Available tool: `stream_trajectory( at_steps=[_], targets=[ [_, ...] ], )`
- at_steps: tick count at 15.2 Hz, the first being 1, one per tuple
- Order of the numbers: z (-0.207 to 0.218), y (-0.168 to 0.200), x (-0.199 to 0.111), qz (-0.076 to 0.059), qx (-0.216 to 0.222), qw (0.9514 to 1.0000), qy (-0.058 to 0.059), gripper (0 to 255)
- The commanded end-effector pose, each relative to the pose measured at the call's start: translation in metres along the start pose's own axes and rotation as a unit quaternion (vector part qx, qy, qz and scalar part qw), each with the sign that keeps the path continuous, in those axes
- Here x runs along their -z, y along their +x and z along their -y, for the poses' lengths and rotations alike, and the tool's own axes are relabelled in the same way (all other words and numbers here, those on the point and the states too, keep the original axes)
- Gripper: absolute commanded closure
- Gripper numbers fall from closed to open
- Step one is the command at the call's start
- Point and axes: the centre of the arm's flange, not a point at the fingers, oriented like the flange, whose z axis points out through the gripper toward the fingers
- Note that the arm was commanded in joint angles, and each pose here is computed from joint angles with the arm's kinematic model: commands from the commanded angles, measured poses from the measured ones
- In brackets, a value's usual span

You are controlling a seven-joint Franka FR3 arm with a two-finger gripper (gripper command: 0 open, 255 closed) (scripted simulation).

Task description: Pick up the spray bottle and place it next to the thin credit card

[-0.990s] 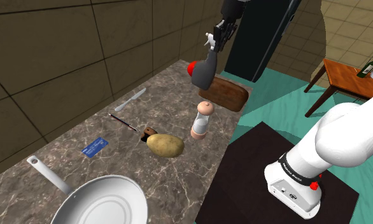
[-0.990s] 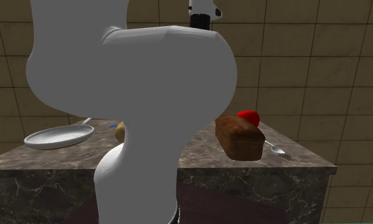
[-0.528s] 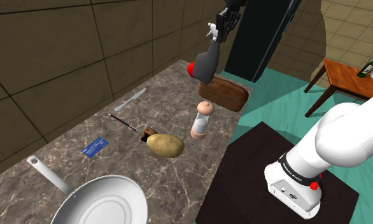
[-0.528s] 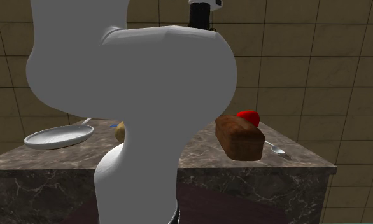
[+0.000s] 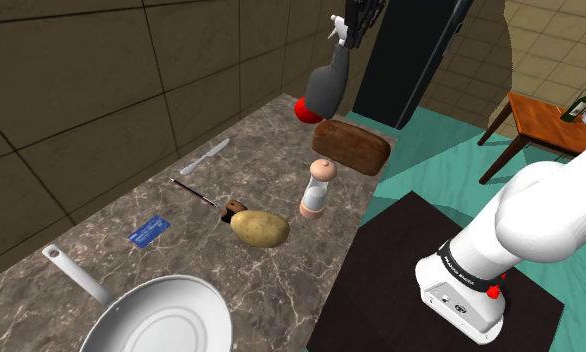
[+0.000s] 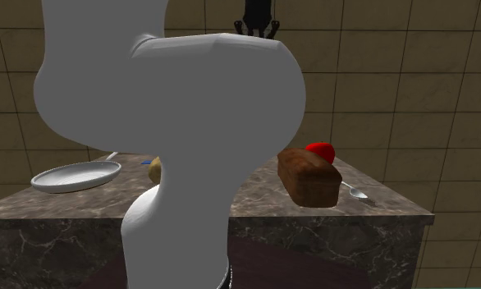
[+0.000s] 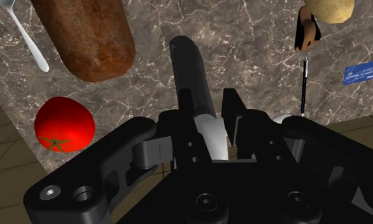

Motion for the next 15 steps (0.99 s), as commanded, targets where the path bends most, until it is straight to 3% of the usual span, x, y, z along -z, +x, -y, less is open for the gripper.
stream_trajectory(
  at_steps=[1, 15],
  targets=[
    [0.002, 0.0, 0.011, 0.0, 0.0, 1.0, 0.0, 255],
    [0.006, 0.004, 0.085, 0.0, 0.0, 1.0, 0.0, 255]
  ],
)
